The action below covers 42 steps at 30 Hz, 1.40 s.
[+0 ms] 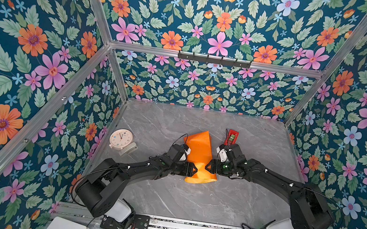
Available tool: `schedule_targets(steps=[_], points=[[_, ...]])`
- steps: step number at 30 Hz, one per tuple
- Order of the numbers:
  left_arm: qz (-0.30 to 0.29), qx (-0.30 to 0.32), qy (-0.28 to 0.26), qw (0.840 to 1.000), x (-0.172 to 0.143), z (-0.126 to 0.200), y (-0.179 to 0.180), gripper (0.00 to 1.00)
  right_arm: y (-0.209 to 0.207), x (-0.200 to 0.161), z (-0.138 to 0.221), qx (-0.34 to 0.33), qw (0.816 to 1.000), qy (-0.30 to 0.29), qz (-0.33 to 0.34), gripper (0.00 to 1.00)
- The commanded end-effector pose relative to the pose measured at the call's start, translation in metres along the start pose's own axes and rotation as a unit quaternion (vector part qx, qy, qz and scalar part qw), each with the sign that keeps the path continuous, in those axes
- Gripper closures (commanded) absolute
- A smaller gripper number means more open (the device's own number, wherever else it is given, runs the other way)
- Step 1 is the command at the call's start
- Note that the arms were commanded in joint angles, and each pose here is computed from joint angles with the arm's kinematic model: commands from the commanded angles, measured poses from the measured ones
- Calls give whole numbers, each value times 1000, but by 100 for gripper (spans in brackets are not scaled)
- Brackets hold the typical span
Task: Wrap a gift box in wrapping paper
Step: Fold the third fold of the wrapping paper on the gift box.
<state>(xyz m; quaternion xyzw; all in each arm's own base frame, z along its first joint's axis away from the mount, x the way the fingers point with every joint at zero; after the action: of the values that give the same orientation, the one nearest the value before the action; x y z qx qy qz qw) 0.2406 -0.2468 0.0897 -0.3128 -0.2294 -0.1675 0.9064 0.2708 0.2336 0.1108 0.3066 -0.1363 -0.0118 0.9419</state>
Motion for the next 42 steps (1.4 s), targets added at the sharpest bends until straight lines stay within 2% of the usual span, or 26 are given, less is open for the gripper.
schedule_targets(steps=[1, 8, 13, 22, 42], points=[[-19, 9, -9, 1000, 2, -3, 3, 29, -3, 2, -4, -6, 1000, -5, 11, 30], [-31, 16, -9, 999, -2, 0, 6, 22, -12, 0, -13, -23, 1000, -3, 15, 35], [-32, 34, -12, 999, -1, 0, 12, 23, -19, 0, -17, -37, 999, -5, 19, 38], [-35, 62, -8, 997, 0, -9, 20, 41, -24, 1, -22, -43, 999, -19, 20, 47], [-21, 101, -10, 995, -10, -24, 29, 70, -28, 3, -32, -92, 993, -67, 24, 68]])
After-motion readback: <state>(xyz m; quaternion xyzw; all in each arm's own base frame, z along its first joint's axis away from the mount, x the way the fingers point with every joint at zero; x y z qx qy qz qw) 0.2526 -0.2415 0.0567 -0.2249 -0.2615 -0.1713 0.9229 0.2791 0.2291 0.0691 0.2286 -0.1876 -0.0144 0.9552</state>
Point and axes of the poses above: each gripper's point midway between its finger pads, its own z axis back along the fingers, its own y axis along the line the jaws close on, x = y × z, the point moved 4 cm from there along z, back along the fingers, and after that the axes turned 9 degrees about -z, right-handed, at the moved point
